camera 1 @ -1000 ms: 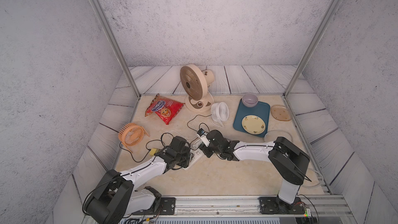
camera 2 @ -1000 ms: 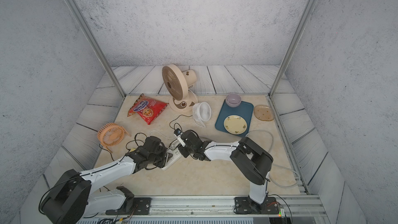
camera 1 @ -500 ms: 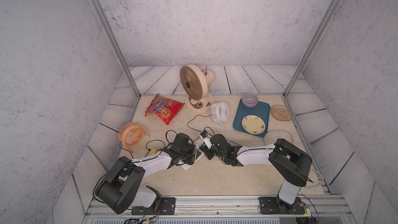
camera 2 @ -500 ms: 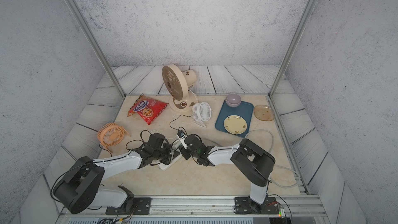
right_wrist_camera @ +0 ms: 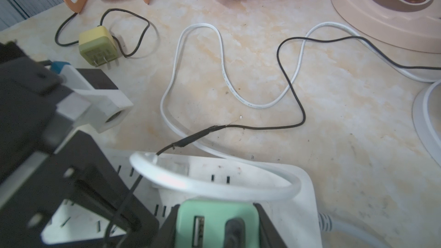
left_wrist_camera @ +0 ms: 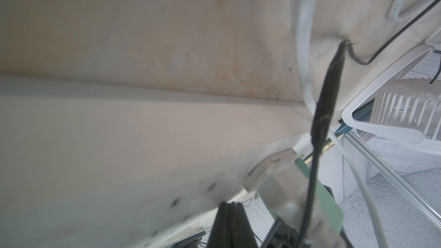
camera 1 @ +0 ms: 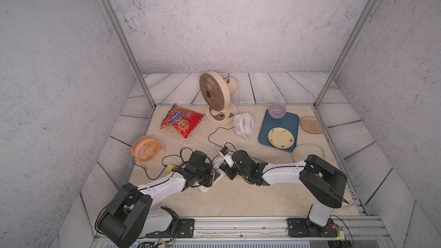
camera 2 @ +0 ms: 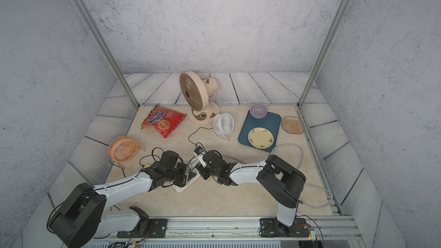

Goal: Unplug the desk fan from the power strip
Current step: Remove the plug from the socket.

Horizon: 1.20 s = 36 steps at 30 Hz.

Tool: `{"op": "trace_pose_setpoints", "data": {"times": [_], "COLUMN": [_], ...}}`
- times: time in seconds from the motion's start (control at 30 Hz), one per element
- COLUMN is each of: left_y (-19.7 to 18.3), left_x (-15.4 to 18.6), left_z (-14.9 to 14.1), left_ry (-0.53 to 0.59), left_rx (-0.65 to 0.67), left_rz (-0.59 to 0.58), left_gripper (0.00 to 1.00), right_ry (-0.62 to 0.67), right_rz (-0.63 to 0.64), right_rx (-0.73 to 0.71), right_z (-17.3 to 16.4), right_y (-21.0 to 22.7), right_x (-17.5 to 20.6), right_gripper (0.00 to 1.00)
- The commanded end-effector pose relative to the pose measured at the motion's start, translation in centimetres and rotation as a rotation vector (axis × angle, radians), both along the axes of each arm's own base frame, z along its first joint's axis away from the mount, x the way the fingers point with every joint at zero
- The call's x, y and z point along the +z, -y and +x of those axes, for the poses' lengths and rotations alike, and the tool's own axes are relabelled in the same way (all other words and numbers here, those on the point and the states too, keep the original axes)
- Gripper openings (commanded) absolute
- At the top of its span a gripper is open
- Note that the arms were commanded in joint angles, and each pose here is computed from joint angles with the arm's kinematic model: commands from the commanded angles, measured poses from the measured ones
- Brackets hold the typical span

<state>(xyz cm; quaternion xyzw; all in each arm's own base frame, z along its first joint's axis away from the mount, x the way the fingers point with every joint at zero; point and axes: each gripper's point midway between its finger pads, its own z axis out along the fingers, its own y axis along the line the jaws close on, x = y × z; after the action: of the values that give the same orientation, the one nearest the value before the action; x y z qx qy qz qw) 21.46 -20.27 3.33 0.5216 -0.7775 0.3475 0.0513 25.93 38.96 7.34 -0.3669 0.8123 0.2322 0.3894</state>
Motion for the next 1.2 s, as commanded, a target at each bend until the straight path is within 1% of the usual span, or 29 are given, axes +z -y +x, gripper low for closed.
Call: {"op": "trace_pose_setpoints", "data": {"times": [0.0,0.1,0.13,0.2,0.3,0.4,0.57,0.63,0.67,0.77,0.8,0.83,0.93,0.97,1.0,1.07,1.13,1.17], "left_y": [-10.9,-11.1,-11.1,-11.1,-11.1,-11.1,-11.2,-11.3,-11.3,-11.3,-11.4,-11.4,-11.3,-11.3,-11.3,-11.4,-11.4,-11.4], "left_x": [-8.6,-8.7,-8.7,-8.6,-8.7,-8.7,-8.8,-8.8,-8.9,-8.9,-9.0,-9.0,-9.0,-8.9,-8.9,-9.0,-9.0,-9.0], "left_z": [-11.1,-11.3,-11.3,-11.3,-11.4,-11.5,-11.6,-11.8,-11.8,-11.9,-12.0,-12.0,-11.9,-11.9,-11.9,-12.0,-12.1,-12.1], "left_ry": [-0.447,-0.451,-0.45,-0.449,-0.453,-0.456,-0.461,-0.466,-0.468,-0.471,-0.472,-0.473,-0.471,-0.47,-0.471,-0.473,-0.475,-0.475], "left_rx": [0.097,0.102,0.101,0.101,0.1,0.099,0.103,0.103,0.104,0.105,0.104,0.104,0.107,0.108,0.11,0.113,0.116,0.117], "left_rz": [0.47,0.473,0.473,0.473,0.474,0.476,0.476,0.478,0.479,0.479,0.48,0.48,0.476,0.475,0.475,0.477,0.476,0.475], "left_gripper": [0.0,0.0,0.0,0.0,0.0,0.0,0.0,0.0,0.0,0.0,0.0,0.0,0.0,0.0,0.0,0.0,0.0,0.0], "right_ry": [0.065,0.076,0.093,0.136,0.154,0.156,0.096,0.096,0.113,0.169,0.155,0.133,0.093,0.097,0.085,0.046,0.027,0.048], "right_rz": [0.189,0.2,0.184,0.109,0.061,0.084,0.131,0.14,0.131,0.016,0.003,0.009,0.117,0.125,0.098,0.067,0.131,0.173], "right_rx": [-0.02,-0.012,0.007,0.047,0.028,0.028,0.044,0.041,0.053,0.095,0.081,0.048,-0.007,0.005,0.015,-0.022,-0.05,-0.05], "right_z": [1.0,1.0,1.0,0.6,0.9,0.7,-0.1,0.0,0.0,-0.2,-0.1,0.1,0.4,0.3,0.2,0.4,0.5,0.7], "right_y": [-0.9,-0.8,-0.9,-1.0,-0.3,-0.3,-0.7,-0.8,-1.0,-1.5,-1.4,-1.2,-1.1,-1.3,-1.3,-0.7,-0.4,-0.6], "right_x": [7.0,7.8,8.1,8.2,8.3,8.4,7.6,7.8,8.0,8.2,8.2,8.1,7.8,7.8,7.3,6.9,7.2,7.8], "right_gripper": [0.0,0.0,0.0,0.0,0.0,0.0,0.0,0.0,0.0,0.0,0.0,0.0,0.0,0.0,0.0,0.0,0.0,0.0]}}
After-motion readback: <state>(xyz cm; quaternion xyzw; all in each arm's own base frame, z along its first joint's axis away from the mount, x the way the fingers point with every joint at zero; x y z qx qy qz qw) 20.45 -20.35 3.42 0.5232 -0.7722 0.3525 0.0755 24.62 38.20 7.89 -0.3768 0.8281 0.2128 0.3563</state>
